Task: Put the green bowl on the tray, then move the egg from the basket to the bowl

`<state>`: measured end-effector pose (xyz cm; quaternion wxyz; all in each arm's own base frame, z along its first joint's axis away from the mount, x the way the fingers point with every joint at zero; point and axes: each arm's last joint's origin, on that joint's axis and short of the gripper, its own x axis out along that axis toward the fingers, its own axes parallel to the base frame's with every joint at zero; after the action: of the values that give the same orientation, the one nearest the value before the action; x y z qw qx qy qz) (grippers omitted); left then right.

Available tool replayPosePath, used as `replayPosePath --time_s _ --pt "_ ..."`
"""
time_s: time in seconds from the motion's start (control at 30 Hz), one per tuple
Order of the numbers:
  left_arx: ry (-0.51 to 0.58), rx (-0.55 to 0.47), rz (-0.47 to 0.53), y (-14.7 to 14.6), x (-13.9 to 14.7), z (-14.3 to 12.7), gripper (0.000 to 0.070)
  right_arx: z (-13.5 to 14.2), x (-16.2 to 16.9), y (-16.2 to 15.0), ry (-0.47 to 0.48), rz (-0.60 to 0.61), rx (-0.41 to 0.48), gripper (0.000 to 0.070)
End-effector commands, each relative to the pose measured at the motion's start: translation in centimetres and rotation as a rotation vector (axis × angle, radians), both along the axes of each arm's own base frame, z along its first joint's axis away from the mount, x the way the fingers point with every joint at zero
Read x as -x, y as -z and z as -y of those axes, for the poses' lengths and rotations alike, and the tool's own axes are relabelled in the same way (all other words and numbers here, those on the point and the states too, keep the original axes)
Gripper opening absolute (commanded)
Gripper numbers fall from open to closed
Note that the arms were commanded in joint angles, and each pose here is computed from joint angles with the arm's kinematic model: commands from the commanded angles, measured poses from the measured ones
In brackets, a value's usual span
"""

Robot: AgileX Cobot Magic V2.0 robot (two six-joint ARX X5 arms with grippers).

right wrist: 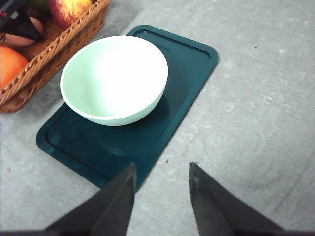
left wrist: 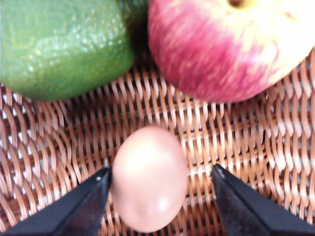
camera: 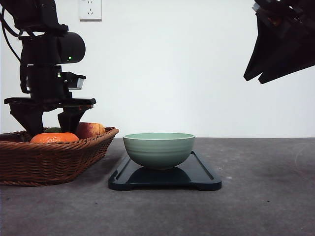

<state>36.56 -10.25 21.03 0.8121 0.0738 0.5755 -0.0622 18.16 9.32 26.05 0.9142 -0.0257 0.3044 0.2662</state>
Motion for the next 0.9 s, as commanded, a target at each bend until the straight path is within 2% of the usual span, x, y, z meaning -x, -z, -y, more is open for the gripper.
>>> replayPosePath --time_s 0.0,0.43,0.6,0.73,0.87 --pt "0.004 -0.003 0.008 -0.05 -0.49 0.21 0.0379 -0.15 -0.16 -0.1 -0.004 0.013 0.003 0.0213" --pt "0.004 -0.002 0.012 -0.02 -0.55 0.22 0.0372 -0.15 -0.16 -0.1 -0.004 0.012 0.003 0.0213" --pt "0.004 -0.005 0.003 0.0 -0.47 0.2 0.0218 -0.15 -0.16 -0.1 -0.004 0.012 0.003 0.0213" --pt "0.004 -0.005 0.0 0.02 -0.44 0.19 0.0133 -0.15 -0.16 -0.1 -0.004 0.012 0.003 0.0213" --pt "0.004 -0.006 -0.001 0.01 -0.44 0.19 0.0146 -0.15 -0.15 -0.09 -0.004 0.012 0.004 0.0213"
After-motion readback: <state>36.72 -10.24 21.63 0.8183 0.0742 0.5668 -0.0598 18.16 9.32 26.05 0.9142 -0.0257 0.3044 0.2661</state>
